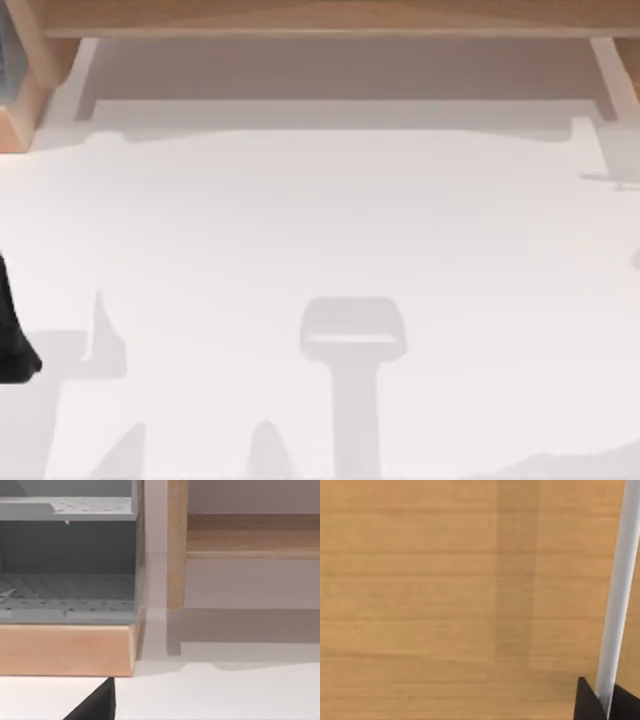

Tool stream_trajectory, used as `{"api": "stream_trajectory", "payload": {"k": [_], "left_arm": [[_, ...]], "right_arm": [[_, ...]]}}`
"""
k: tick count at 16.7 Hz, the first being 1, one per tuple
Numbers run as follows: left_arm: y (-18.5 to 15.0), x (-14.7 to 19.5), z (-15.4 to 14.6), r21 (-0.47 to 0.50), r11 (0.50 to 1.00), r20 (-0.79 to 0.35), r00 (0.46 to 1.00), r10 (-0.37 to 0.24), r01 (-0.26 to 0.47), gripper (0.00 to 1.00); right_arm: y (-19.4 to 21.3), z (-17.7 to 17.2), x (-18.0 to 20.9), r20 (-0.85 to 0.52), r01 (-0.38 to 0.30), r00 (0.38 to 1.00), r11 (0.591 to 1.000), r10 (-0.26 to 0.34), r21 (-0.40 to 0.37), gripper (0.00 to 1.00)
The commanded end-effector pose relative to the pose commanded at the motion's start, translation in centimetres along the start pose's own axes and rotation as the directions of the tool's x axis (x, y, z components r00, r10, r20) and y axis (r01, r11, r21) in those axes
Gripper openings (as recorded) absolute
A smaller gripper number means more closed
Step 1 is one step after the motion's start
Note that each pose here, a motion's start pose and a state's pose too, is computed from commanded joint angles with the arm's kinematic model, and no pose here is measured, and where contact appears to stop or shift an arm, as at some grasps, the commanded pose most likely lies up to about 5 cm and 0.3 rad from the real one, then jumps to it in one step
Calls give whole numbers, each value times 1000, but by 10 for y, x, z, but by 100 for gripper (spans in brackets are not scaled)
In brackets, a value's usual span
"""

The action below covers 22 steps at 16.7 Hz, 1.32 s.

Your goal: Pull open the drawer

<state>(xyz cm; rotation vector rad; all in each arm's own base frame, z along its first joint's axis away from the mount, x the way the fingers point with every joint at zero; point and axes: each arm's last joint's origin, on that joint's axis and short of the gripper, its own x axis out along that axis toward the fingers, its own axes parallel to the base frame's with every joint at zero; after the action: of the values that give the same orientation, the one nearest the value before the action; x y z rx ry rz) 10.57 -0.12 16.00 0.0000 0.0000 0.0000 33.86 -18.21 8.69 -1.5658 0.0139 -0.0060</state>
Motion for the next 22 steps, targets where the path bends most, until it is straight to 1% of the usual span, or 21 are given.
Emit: {"api": "stream_trajectory", "payload": {"k": [2, 4, 10, 12, 15, 17, 18, 22], "left_arm": [[0, 0, 0, 0, 1000, 0, 1000, 0, 0, 100], [0, 0, 0, 0, 1000, 0, 1000, 0, 0, 100], [0, 0, 0, 0, 1000, 0, 1000, 0, 0, 100], [0, 0, 0, 0, 1000, 0, 1000, 0, 0, 100], [0, 0, 0, 0, 1000, 0, 1000, 0, 0, 100], [0, 0, 0, 0, 1000, 0, 1000, 0, 0, 100], [0, 0, 0, 0, 1000, 0, 1000, 0, 0, 100], [0, 0, 0, 0, 1000, 0, 1000, 0, 0, 100]], "right_arm": [[3, 2, -19, -1, -13, 1000, 1000, 13, 7, 0], [2, 2, -33, 0, -7, 1000, 1000, 7, 5, 0], [0, 2, -36, 1, 1, 1000, 1000, -1, 0, 0], [-1, -1, -47, -1, 7, 1000, 1000, -7, -6, 0], [1, 0, -68, 2, -1, 1000, 1000, 1, -1, 0], [5, 3, -85, -1, -18, 1000, 1000, 18, 13, 0], [4, 3, -92, 1, -14, 1000, 1000, 14, 10, 0], [1, 2, -98, 1, -2, 1000, 1000, 2, 2, 0]]}}
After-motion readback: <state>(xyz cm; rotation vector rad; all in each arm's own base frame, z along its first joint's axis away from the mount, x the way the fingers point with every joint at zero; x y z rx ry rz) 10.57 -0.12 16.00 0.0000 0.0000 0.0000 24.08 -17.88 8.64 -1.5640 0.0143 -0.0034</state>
